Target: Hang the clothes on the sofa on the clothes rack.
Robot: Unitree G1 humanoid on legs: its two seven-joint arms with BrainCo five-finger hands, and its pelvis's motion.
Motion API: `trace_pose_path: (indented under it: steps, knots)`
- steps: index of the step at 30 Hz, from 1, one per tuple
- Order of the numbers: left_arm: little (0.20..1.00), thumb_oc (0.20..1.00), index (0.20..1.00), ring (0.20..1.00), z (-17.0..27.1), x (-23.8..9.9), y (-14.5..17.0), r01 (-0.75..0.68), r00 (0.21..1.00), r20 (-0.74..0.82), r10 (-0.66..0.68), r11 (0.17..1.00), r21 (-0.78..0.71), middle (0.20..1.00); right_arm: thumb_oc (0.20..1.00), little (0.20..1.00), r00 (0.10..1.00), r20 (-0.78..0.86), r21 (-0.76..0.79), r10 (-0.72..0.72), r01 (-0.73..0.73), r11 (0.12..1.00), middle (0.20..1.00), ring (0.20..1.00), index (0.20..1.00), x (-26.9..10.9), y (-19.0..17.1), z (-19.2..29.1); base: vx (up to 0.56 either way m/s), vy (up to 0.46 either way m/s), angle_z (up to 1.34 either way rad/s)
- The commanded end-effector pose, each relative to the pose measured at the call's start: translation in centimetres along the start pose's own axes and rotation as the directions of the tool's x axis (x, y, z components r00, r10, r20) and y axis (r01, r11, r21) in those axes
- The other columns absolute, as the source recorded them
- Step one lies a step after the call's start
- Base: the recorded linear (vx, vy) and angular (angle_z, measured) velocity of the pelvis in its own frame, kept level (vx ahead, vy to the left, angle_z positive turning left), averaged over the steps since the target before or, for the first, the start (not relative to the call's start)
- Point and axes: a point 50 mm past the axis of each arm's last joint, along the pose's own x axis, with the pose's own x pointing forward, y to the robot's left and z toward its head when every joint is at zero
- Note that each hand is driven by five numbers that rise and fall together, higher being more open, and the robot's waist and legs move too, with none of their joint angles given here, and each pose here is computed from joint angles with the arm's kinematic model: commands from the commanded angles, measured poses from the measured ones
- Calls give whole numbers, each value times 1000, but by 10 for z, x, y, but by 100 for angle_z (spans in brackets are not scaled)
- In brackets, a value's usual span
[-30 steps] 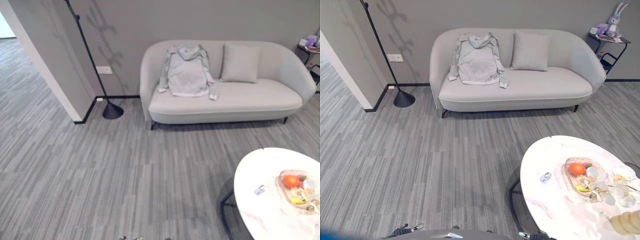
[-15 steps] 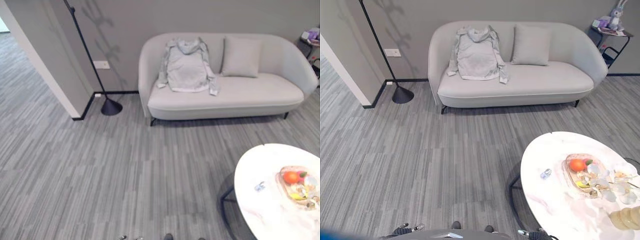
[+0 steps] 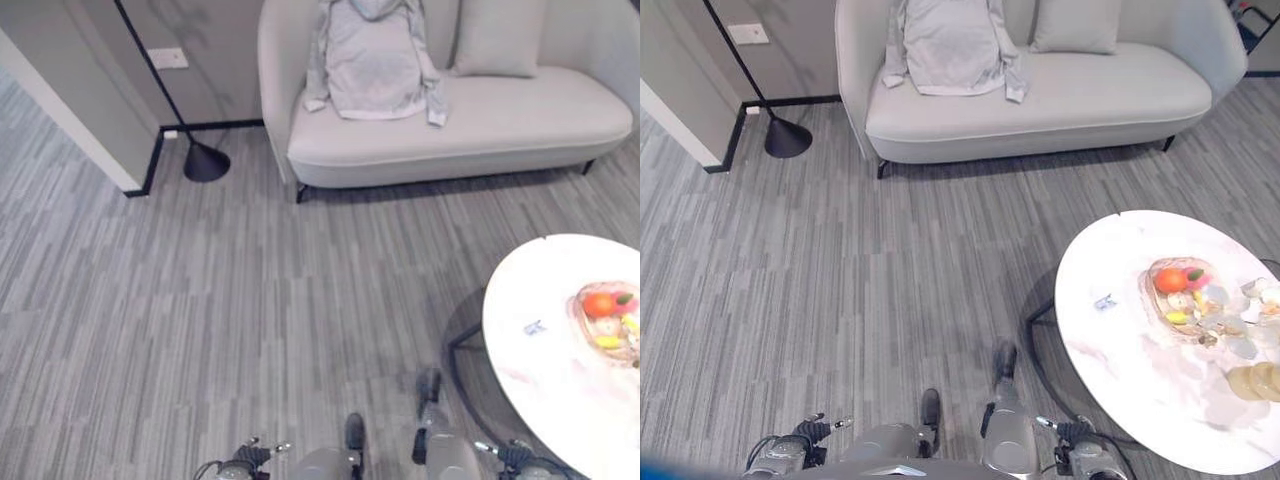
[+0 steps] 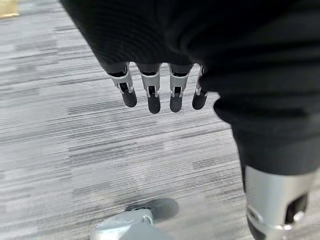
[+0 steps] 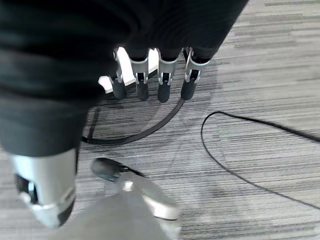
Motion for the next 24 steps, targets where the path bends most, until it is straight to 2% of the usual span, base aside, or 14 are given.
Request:
trace_pose_path:
  steps: [1,9,12,14,18,24]
  knots:
    - [1000,1000,1000,1000,-5,-1,14,-41,999,22,40,998,54,1000,1000,1000,999,0,-11,-34,34,999,1000,1000,1000,0,-8,-4,555,-185,16]
    - [1000,1000,1000,1000,-9,-3,22,-50,999,20,50,999,-19,1000,1000,1000,999,-16,-4,-31,31,1000,1000,1000,1000,-1,-10,-13,521,-241,34]
    - [1000,1000,1000,1000,7,-1,20,-39,996,74,42,998,-39,1000,1000,1000,998,18,20,-54,54,998,1000,1000,1000,2,-19,0,628,-187,-10]
    - [1000,1000,1000,1000,7,-1,10,-23,998,65,24,1000,-21,1000,1000,1000,997,50,14,-53,53,999,1000,1000,1000,2,-17,8,630,63,-38]
    - [1000,1000,1000,1000,0,-1,10,-19,999,43,20,999,-34,1000,1000,1000,998,40,-10,-54,55,998,1000,1000,1000,2,-16,3,456,110,-52]
    - [1000,1000,1000,1000,-20,-4,22,-54,998,-29,53,998,-33,1000,1000,1000,1000,8,-74,-2,3,997,1000,1000,1000,0,-1,-5,549,237,-59]
